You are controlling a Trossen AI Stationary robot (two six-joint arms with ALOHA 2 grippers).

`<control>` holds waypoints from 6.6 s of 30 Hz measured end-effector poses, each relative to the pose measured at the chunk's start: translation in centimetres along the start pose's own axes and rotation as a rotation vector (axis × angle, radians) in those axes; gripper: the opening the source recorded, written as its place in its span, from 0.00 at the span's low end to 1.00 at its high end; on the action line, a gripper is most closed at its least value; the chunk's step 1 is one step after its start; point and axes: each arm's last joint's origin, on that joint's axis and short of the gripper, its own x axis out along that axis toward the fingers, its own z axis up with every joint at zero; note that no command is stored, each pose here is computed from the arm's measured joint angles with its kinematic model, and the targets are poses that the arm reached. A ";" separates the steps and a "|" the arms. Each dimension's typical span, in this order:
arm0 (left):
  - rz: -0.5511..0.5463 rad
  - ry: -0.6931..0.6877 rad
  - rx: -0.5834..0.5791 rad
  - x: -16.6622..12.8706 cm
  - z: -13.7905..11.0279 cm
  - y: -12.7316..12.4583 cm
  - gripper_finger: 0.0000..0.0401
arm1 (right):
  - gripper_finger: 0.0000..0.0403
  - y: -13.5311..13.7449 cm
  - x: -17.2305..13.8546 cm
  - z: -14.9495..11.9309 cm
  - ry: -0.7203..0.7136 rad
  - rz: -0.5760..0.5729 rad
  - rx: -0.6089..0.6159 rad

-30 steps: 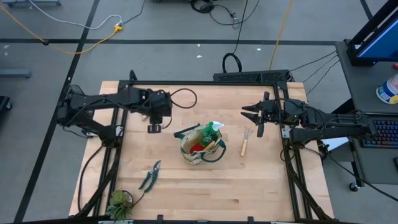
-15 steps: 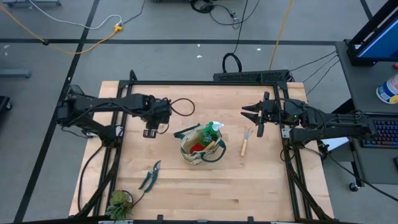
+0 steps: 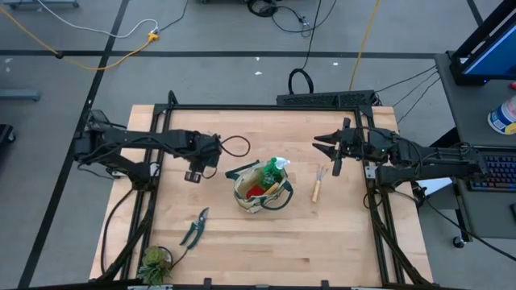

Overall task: Pick & Place Garden tools in Gardening bag
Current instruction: Put the trowel into the gardening bag

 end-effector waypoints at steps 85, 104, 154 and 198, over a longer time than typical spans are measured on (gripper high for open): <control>0.078 0.084 0.048 5.3 -0.3 3.2 0.16 | 0.24 0.0 0.0 0.0 0.000 0.000 -0.001; 0.638 -0.157 -0.255 -11.0 2.4 7.9 0.16 | 0.24 0.0 0.0 0.0 0.000 0.003 0.001; 1.044 -1.032 -1.488 -18.6 3.1 12.2 0.16 | 0.24 0.0 0.0 0.0 0.000 0.003 -0.028; 0.253 -1.313 -1.447 -16.2 14.3 -7.6 0.16 | 0.24 0.0 0.0 -0.1 0.012 0.008 -0.061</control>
